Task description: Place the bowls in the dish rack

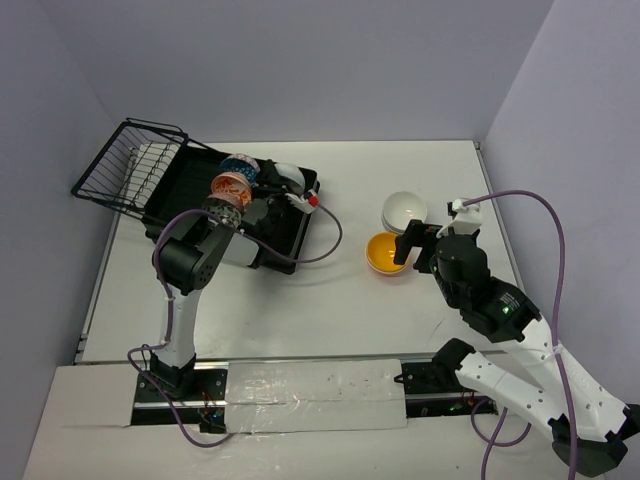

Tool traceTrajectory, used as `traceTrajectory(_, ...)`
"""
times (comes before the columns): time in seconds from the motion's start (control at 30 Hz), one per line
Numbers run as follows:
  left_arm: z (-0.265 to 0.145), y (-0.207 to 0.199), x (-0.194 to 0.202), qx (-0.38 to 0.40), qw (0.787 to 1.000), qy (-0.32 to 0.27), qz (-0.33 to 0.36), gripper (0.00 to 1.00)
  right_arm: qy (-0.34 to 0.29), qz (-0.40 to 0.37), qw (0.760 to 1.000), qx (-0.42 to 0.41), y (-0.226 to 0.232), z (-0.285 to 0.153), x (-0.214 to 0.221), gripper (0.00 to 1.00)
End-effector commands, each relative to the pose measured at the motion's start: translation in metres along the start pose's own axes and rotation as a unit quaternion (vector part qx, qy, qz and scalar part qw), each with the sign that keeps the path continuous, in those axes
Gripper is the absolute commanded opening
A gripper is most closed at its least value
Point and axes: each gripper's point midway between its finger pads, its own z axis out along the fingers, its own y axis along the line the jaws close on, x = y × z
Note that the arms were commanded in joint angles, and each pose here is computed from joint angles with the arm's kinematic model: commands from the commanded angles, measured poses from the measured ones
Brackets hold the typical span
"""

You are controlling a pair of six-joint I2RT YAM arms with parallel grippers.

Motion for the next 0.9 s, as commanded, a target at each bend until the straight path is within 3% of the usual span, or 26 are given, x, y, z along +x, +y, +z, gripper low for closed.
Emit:
traceTrajectory(0.0, -0.007, 0.017, -0.016, -0.03, 0.999, -0.021, -0.015, 0.52, -0.013, 0.006, 1.0, -0.004, 0.002, 0.0, -0.006, 1.0)
traceTrajectory(0.3, -0.012, 0.033, -0.025, -0.043, 0.998, -0.031, -0.035, 0.74, -0.022, 0.009, 1.0, -0.008, 0.002, -0.003, -0.012, 1.0)
traceTrajectory(0.87, -0.029, 0.043, -0.031, -0.005, 0.998, -0.018, -0.062, 0.87, -0.036, 0.034, 0.999, -0.019, 0.0, -0.011, -0.015, 1.0)
